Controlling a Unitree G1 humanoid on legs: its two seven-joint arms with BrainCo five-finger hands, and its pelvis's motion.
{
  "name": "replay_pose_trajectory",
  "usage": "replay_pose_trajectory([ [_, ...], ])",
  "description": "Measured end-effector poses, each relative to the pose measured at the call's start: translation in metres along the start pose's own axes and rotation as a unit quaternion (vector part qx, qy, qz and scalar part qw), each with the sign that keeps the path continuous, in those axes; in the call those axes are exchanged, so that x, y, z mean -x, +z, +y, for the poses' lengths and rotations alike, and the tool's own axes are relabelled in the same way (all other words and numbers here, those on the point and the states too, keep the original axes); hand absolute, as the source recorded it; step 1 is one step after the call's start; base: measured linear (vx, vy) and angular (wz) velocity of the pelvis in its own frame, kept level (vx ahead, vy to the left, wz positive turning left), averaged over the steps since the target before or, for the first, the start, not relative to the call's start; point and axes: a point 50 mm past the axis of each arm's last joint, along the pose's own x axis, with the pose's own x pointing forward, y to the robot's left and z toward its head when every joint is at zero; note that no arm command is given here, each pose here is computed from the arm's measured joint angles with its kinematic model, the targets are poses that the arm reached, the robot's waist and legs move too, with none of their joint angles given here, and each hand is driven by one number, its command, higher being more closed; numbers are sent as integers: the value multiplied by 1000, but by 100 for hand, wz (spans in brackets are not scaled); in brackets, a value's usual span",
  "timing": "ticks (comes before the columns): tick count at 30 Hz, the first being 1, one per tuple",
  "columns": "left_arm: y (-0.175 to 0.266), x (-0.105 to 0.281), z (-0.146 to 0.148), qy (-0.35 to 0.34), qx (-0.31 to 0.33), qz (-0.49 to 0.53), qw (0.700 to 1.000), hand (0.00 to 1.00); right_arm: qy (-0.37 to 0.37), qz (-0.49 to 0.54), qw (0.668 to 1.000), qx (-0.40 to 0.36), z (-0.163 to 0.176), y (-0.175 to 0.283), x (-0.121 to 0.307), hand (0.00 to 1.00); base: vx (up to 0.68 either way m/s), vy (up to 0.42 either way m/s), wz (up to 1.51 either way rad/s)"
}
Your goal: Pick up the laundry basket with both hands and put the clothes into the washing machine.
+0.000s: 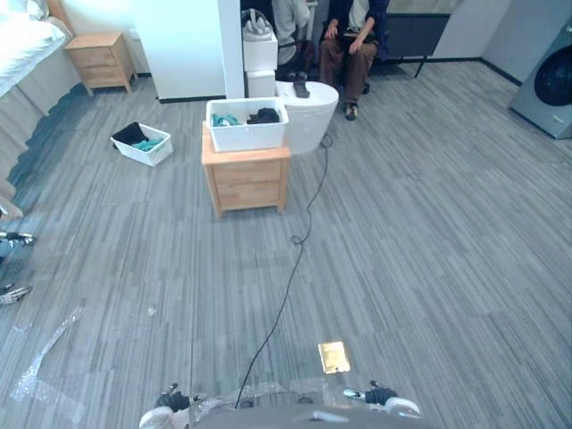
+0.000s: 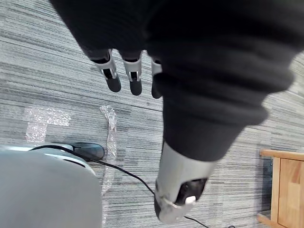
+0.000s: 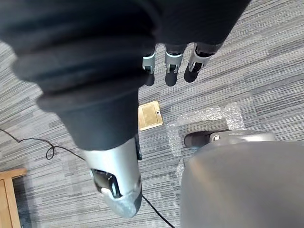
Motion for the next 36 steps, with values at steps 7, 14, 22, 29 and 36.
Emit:
replay_pose_trajectory([
  [7, -6, 0, 2, 3, -21, 13, 1000, 0, -7, 18, 999, -32, -3, -8, 1, 0, 0, 0, 0],
  [14, -6, 0, 2, 5, -21, 13, 1000, 0, -4, 12, 999, -46, -2, -4, 0, 0, 4, -13, 0],
  [22, -5, 0, 2, 5, -22, 13, 1000, 0, -1, 10, 999, -42, 0, -3, 0, 0, -25, -17, 0],
  [29, -5, 0, 2, 4, -33, 12, 999, 0, 4, 7, 999, -43, 2, -1, 0, 0, -29, -22, 0],
  [36, -2, 0, 4, 5, -43, 9, 999, 0, 10, -4, 1000, -30, 5, 5, -1, 0, -6, -7, -4],
])
